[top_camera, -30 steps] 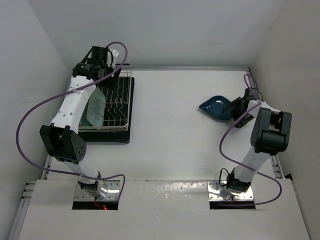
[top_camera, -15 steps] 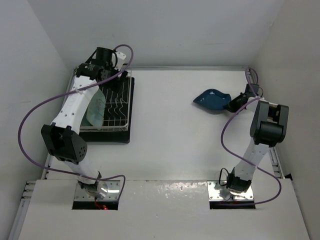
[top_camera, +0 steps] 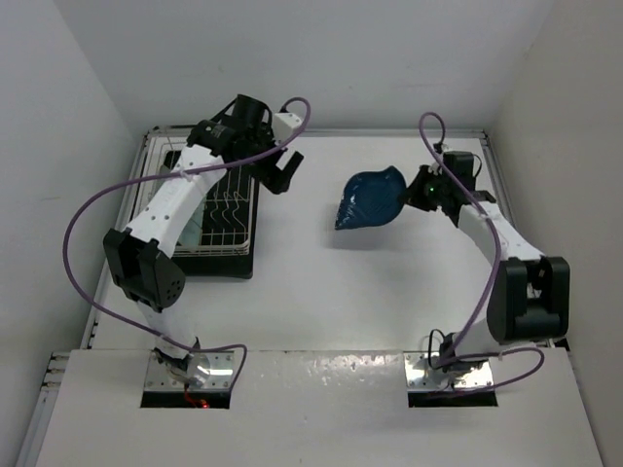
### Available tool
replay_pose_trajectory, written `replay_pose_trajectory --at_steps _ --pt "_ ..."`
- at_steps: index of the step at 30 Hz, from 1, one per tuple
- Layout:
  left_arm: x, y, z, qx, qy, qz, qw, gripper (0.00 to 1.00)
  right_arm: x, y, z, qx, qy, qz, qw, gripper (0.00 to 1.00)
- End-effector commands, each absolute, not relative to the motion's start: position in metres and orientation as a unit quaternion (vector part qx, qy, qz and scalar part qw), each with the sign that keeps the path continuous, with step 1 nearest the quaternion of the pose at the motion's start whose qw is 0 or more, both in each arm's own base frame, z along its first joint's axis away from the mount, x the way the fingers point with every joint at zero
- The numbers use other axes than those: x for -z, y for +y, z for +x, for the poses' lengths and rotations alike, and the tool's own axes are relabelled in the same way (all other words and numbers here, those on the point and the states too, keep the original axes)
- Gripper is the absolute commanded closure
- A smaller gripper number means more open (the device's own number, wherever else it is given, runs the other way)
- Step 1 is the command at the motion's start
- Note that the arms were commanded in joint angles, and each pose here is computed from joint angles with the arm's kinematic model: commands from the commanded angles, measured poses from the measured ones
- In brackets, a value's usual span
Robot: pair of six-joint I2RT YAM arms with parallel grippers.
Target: Load the plates into the dish rack
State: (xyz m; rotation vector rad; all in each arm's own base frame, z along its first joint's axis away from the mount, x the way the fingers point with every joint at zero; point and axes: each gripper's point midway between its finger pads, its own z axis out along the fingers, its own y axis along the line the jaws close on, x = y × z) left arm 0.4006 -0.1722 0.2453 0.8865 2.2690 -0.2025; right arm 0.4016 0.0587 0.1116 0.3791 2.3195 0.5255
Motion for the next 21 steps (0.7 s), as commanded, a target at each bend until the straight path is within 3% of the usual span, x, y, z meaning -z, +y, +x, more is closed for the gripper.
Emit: replay_pose_trajectory --at_steps 1,5,10,13,21 --pt "-0.274 -0.22 0.387 0.171 0.831 0.384 0.364 0.02 -0.177 0.116 0.4 -0.287 0.855 0.025 0.431 1.0" --pt "-0.274 -0.264 0.37 0.246 0.808 0.411 0.343 0.02 -0.211 0.165 0.367 -0.364 0.818 -0.049 0.442 1.0" --pt "-0.272 -0.282 0.362 0.265 0.804 0.418 0.331 0.02 -0.248 0.213 0.342 -0.423 0.778 -0.11 0.45 1.0" --pt "-0.256 -0.277 0.356 0.262 0.816 0.411 0.311 0.19 -0.26 0.222 0.336 -0.45 0.76 -0.101 0.458 1.0" --pt "-0.236 -0.244 0.345 0.226 0.847 0.383 0.291 0.81 -0.263 0.232 0.335 -0.475 0.746 -0.095 0.456 1.0"
